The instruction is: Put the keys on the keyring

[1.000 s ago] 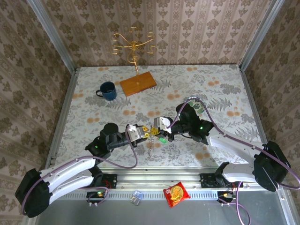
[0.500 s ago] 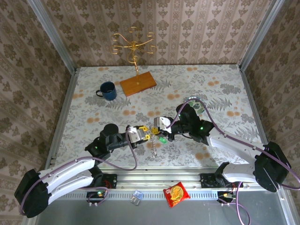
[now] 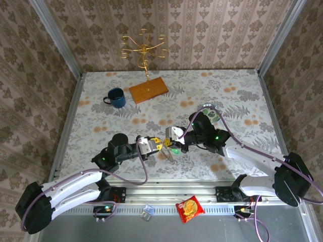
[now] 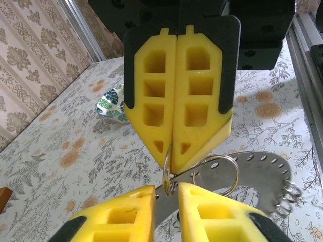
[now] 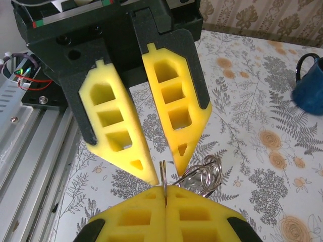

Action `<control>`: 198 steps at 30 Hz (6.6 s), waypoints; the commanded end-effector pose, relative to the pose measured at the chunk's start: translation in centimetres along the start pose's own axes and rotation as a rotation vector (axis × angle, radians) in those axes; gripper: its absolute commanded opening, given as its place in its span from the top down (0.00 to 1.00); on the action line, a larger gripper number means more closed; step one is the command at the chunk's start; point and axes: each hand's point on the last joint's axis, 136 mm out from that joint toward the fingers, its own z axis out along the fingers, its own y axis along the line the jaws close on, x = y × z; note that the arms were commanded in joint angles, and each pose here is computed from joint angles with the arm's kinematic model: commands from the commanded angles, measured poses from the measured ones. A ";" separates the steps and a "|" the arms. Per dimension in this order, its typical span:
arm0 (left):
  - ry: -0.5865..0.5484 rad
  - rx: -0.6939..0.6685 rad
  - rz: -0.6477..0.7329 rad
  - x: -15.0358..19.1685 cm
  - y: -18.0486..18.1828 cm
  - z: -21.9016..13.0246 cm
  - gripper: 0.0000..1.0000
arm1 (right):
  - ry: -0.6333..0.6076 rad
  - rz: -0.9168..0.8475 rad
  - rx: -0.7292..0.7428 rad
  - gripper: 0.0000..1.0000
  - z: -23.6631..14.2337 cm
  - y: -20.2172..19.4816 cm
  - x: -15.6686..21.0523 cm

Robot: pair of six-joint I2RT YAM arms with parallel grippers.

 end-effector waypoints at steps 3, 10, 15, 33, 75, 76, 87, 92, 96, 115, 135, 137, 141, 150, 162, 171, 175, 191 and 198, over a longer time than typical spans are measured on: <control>-0.032 0.001 0.038 -1.1 0.2 0.2 0.85 | -0.040 -0.042 -0.031 1.00 0.0 0.3 -1.9; -0.041 0.010 0.039 -1.3 0.0 0.3 0.93 | -0.038 -0.040 -0.046 1.00 0.2 0.6 -1.9; -0.043 0.012 0.041 -1.3 0.0 0.2 0.98 | -0.024 -0.044 -0.040 1.00 0.2 0.5 -1.5; -0.071 0.036 0.046 -1.8 -0.4 0.3 1.00 | -0.024 -0.047 -0.069 1.00 0.6 1.0 -1.4; 0.251 -0.518 -0.853 4.1 4.1 -1.9 0.43 | 0.257 0.436 0.669 1.00 -7.8 -9.9 4.8; 0.290 -0.495 -0.868 4.2 3.3 -1.5 0.43 | 0.270 0.460 0.678 1.00 -8.1 -9.9 5.2; 0.585 -0.225 -0.653 5.2 -2.2 2.4 0.43 | 0.357 0.613 0.806 1.00 -11.1 -10.4 7.4; 0.628 -0.186 -0.581 6.6 -2.7 3.5 0.43 | 0.382 0.627 0.849 1.00 -12.4 -10.1 7.7; 0.658 -0.208 -0.690 8.6 -0.8 3.5 0.46 | 0.376 0.627 0.853 1.00 -12.6 -10.1 7.6; 0.593 -0.222 -1.681 11.4 1.2 6.0 0.50 | 0.370 0.635 0.822 1.00 -12.3 -9.9 7.1; 0.607 -0.196 -1.939 14.2 -0.7 9.3 0.66 | 0.352 0.632 0.795 1.00 -11.8 -9.7 7.0; 0.607 -0.191 -1.941 14.3 -0.7 9.5 0.68 | 0.353 0.632 0.795 1.00 -11.8 -9.7 7.0; 0.611 -0.181 -1.939 14.4 -0.7 9.9 0.71 | 0.355 0.634 0.791 1.00 -11.7 -9.7 7.1; 0.608 -0.177 -1.945 14.6 -0.7 10.2 0.80 | 0.354 0.633 0.788 1.00 -11.7 -9.6 7.1; 0.615 -0.182 -1.961 15.1 -0.9 10.3 0.86 | 0.354 0.635 0.787 1.00 -11.7 -9.6 7.1; 0.621 -0.190 -1.973 15.5 -1.0 10.4 0.89 | 0.353 0.635 0.782 1.00 -11.6 -9.6 7.1; 0.618 -0.190 -1.975 15.5 -1.1 10.4 0.92 | 0.352 0.635 0.780 1.00 -11.6 -9.5 7.0; 0.422 -0.255 -1.560 9.3 3.9 7.3 1.00 | 0.307 0.600 0.726 1.00 -11.1 -9.1 6.0; 0.283 -0.221 -0.986 3.3 5.0 2.7 1.00 | 0.221 0.511 0.603 1.00 -9.2 -7.8 4.5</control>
